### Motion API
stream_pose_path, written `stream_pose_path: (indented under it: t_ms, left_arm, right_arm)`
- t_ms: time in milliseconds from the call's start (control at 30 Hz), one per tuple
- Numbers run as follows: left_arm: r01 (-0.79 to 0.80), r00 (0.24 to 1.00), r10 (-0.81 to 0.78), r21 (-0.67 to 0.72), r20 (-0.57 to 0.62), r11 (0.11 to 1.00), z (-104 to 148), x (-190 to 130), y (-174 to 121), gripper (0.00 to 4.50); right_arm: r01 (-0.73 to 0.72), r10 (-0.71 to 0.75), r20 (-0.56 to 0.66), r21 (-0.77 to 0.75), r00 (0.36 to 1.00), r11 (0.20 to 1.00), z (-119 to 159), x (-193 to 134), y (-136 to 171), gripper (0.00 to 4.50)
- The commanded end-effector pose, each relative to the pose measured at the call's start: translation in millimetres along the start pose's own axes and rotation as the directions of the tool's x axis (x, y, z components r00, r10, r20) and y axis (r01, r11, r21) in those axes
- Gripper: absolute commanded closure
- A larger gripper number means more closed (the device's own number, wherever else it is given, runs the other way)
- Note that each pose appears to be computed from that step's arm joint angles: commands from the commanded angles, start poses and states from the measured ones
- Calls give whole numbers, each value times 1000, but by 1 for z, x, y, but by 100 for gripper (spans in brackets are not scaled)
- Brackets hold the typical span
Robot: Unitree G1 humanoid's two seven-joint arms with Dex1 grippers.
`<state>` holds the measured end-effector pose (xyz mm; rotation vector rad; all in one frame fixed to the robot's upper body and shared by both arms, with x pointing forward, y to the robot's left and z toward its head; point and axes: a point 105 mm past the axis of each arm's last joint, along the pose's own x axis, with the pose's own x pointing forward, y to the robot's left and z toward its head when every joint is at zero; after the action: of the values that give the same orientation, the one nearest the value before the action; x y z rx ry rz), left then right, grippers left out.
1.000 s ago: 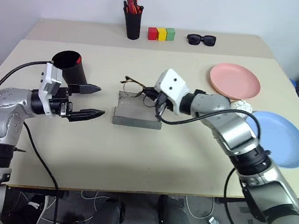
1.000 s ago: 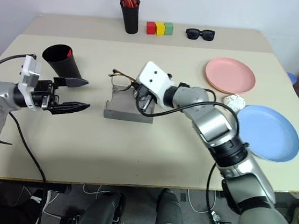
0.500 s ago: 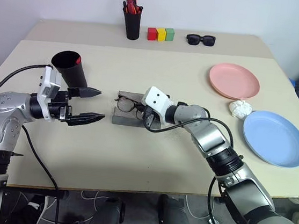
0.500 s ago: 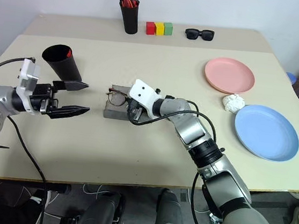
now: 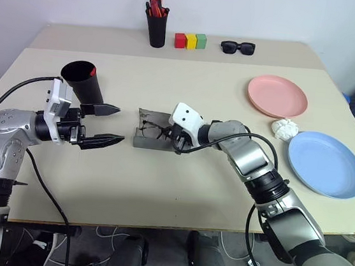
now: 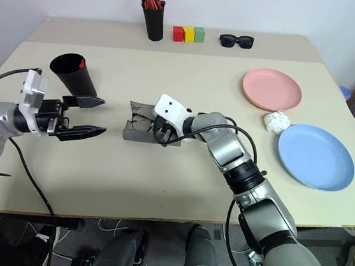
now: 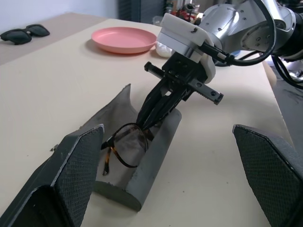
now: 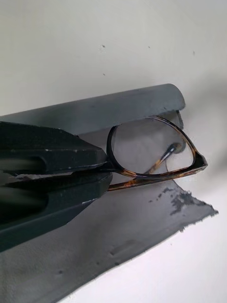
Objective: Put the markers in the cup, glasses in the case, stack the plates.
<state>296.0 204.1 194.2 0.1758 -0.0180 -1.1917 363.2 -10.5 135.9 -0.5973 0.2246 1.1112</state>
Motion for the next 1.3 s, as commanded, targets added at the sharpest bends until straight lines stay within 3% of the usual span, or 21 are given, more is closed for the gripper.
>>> stream_pose_path:
  t_ms: [33, 200, 533, 700, 833, 933, 1033, 1167, 1200, 1300]
  left_arm:
    - [-11, 1000, 11, 42, 5, 999, 8, -4, 2, 0]
    - [-11, 1000, 11, 40, 3, 999, 6, -5, 2, 0]
    - [-82, 996, 82, 18, 29, 996, 9, -1, 17, 0]
    - [-158, 985, 168, -182, 41, 970, 11, 3, 37, 0]
    - [-164, 985, 173, -209, 22, 964, 5, 19, 41, 0]
    - [-200, 978, 206, -169, 17, 965, 1, 36, 49, 76]
    - [-319, 947, 322, -105, 8, 942, -6, 55, 72, 220]
    - [-377, 924, 383, -127, 22, 917, -8, 84, 91, 423]
    - [-366, 928, 372, -144, 22, 920, -8, 94, 94, 443]
    - [-373, 927, 375, -172, -21, 912, -14, 118, 102, 443]
  right_arm:
    - [12, -12, 22, 6, 1000, 1000, 8, -1, -4, 257]
    - [34, -34, 31, 14, 999, 999, 10, -4, -8, 9]
    - [166, -177, 185, 76, 967, 983, 35, -27, -40, 3]
    - [147, -195, 313, 172, 929, 974, 49, -50, -45, 3]
    - [109, -212, 401, 264, 891, 958, 47, -81, -36, 3]
    - [50, -189, 456, 300, 870, 953, 40, -108, -17, 0]
    - [99, -205, 439, 254, 875, 962, 28, -128, -1, 0]
    - [127, -215, 410, 231, 887, 965, 19, -139, 14, 0]
    - [144, -227, 393, 229, 891, 963, 16, -138, 14, 0]
    - [179, -253, 372, 222, 893, 958, 14, -135, 14, 0]
